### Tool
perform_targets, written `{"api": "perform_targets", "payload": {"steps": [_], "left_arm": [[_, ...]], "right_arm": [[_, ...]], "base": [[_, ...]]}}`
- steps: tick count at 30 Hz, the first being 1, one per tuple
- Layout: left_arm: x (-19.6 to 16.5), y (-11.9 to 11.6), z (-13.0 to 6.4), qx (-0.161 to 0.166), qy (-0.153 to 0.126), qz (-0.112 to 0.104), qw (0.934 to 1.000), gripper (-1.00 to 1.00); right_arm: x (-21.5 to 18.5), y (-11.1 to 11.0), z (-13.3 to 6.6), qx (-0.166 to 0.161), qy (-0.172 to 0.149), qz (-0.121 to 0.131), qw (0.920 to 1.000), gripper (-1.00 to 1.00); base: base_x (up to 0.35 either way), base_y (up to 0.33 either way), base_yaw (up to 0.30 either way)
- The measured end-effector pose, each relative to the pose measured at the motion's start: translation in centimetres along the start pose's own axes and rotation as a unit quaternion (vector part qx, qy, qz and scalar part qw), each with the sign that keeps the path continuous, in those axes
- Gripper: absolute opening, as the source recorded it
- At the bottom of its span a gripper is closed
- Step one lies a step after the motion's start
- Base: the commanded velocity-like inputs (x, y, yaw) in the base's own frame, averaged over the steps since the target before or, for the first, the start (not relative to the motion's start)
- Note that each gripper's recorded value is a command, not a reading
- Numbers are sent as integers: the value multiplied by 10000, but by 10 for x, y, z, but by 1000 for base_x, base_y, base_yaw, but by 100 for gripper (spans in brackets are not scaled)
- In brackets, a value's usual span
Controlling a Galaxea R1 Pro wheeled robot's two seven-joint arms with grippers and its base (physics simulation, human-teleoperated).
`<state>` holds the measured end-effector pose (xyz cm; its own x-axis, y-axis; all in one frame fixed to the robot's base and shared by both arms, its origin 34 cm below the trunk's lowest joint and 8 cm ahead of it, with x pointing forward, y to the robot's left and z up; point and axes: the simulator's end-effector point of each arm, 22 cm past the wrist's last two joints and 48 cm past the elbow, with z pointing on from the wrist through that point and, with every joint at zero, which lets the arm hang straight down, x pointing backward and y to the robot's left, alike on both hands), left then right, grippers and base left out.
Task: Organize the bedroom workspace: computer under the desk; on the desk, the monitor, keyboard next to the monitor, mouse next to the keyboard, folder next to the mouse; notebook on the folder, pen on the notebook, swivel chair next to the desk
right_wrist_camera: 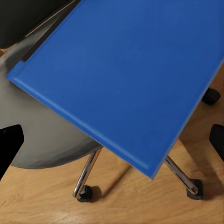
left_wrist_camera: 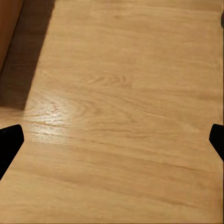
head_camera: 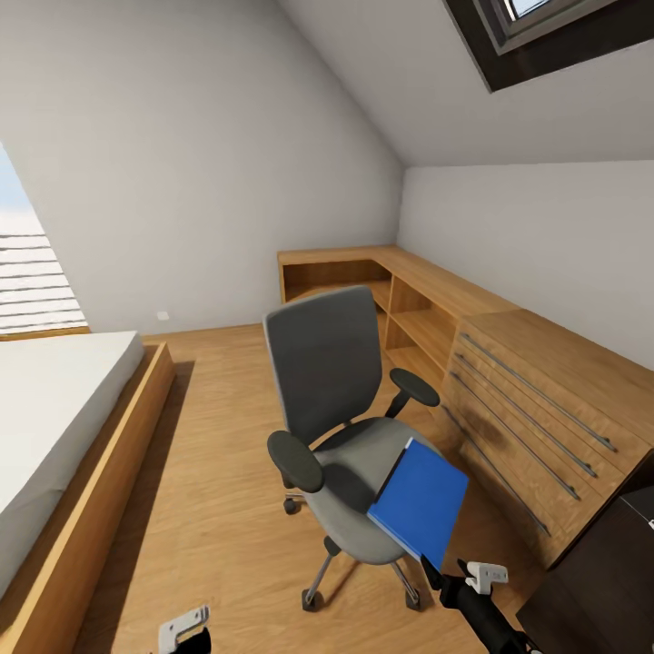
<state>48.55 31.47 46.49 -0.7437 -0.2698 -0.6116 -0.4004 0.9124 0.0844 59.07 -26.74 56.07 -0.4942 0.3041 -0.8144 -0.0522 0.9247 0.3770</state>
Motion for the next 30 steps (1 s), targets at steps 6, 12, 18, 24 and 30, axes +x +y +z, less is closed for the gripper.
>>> {"api": "perform_targets", "payload": {"steps": [6,12,18,24,30], "left_arm": [[-6,2,-14,255,-837,-21,9962,100],[-8,-2,-21,418,-1124,167,9926,100],[-8,-1,-21,429,-1148,200,9923,100],[-7,0,-22,421,-1144,201,9923,100],[-7,2,-21,415,-1141,203,9924,100]], "right_arm": [[0,0,0,-3,-6,-2,10000,100],[0,2,0,-15,-10,-5,10000,100],[2,4,1,-36,3,-10,10000,100],[2,4,0,-34,11,3,10000,100],[4,-4,-2,40,52,6,10000,100]], "base": [[0,0,0],[0,0,0],[0,0,0],[0,0,0],[0,0,0]]}}
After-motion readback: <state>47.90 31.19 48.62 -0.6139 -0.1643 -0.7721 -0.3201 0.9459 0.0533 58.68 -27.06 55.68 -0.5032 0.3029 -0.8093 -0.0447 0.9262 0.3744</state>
